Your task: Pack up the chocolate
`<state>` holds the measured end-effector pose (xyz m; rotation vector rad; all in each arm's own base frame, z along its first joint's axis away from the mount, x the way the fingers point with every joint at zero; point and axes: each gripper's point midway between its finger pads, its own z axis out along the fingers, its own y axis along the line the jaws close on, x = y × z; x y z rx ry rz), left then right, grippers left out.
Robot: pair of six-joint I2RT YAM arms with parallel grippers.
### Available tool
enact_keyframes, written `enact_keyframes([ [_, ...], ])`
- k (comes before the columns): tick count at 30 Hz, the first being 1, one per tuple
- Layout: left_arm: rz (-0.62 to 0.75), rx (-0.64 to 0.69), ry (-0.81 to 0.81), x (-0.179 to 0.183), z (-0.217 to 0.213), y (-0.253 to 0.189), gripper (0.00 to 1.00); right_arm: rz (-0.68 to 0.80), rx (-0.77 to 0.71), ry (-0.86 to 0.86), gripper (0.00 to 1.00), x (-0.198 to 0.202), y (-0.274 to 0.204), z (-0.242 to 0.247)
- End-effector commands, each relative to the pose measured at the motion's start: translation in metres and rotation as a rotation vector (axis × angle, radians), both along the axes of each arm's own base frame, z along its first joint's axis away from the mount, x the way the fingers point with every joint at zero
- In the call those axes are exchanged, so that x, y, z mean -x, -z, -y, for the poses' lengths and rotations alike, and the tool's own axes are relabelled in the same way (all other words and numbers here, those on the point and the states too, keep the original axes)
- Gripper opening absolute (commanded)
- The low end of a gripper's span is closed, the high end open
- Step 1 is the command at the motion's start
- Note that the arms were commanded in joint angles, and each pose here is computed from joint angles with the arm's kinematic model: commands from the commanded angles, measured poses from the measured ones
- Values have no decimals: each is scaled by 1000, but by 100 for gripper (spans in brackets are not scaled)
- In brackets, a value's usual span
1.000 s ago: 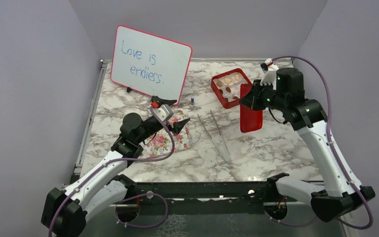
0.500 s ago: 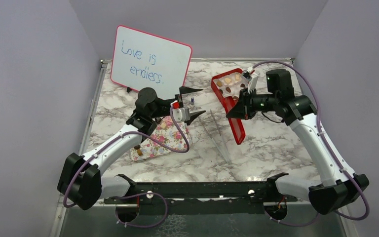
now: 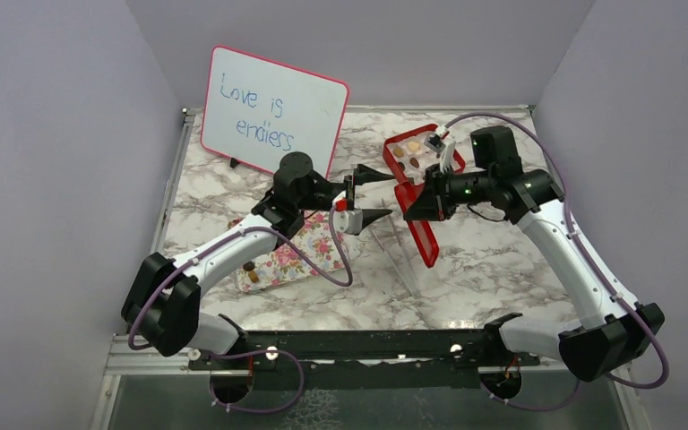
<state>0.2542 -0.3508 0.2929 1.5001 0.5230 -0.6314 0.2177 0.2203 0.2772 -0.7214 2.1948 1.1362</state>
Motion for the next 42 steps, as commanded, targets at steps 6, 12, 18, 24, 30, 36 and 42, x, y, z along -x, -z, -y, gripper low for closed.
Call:
enact_keyframes([
  [6,198,-175,17,1,33,7,70,-9,-29,-71,1,6,-11,-12],
  [12,212,-194,32,5,36,13,65,16,-39,-69,1,9,-20,-12],
  [18,218,-236,42,7,34,15,71,46,-32,-60,1,11,-25,-8],
  [24,232,-270,39,5,35,19,67,55,-47,-73,1,13,-27,-10],
  [30,245,-294,6,-1,33,19,54,68,-53,-81,1,14,-29,-10],
  [36,169,-286,-103,-17,31,6,22,161,-59,-2,2,5,-49,-5],
  [42,15,-210,-181,-14,22,-3,4,386,-111,185,33,-15,-95,11],
])
